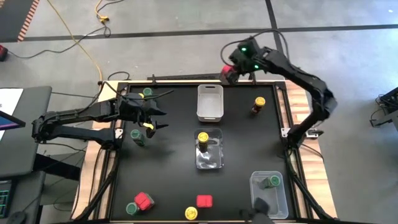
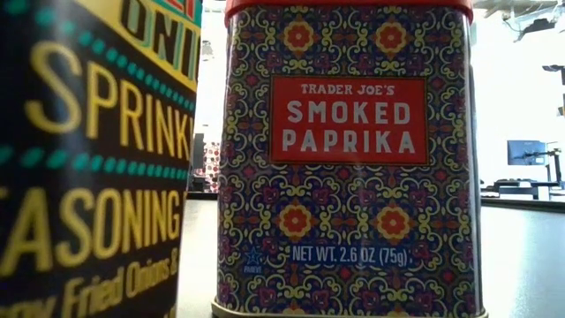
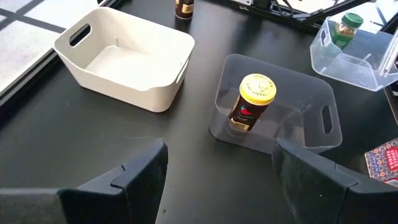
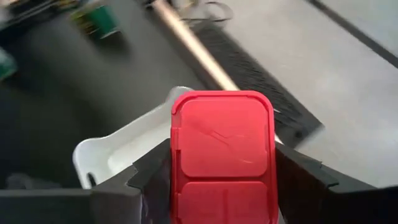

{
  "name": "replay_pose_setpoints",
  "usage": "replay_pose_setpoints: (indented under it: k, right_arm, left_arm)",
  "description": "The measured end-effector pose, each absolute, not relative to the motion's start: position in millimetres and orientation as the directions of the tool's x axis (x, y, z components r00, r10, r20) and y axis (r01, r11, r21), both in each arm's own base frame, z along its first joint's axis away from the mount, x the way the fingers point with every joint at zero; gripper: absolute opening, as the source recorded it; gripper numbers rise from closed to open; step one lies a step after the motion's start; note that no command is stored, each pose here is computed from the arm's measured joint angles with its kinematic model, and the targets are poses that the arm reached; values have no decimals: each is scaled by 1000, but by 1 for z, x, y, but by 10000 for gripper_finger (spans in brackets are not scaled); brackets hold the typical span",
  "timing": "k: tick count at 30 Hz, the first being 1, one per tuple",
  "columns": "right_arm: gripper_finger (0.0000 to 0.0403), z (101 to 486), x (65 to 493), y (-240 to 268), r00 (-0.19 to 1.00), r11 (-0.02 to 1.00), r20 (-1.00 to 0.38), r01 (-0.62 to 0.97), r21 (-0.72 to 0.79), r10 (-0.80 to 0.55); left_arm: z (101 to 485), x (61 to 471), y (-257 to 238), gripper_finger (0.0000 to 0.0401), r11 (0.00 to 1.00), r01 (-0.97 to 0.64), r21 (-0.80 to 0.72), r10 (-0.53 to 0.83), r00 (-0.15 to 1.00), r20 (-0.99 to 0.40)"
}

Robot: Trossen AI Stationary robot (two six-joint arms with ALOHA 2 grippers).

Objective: Sort spices by type
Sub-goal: Put the top right red seasoning can into the white bin

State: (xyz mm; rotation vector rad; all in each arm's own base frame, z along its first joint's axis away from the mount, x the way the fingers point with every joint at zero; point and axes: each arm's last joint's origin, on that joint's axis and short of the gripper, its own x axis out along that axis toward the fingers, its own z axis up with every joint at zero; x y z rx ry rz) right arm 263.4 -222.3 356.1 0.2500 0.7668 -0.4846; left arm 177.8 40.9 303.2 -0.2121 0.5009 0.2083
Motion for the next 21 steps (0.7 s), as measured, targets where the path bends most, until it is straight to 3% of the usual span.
replay_pose_setpoints:
  k: [7, 21]
  right_arm:
    - [249, 326, 295, -235, 659, 958, -742, 275, 86, -123]
    - [249, 277, 318, -246, 580, 999, -814, 40, -14, -35]
  left_arm:
    - [303, 178, 41, 276, 956, -252, -148, 149, 856, -495]
    - [303, 178, 41, 276, 955, -255, -150, 150, 856, -495]
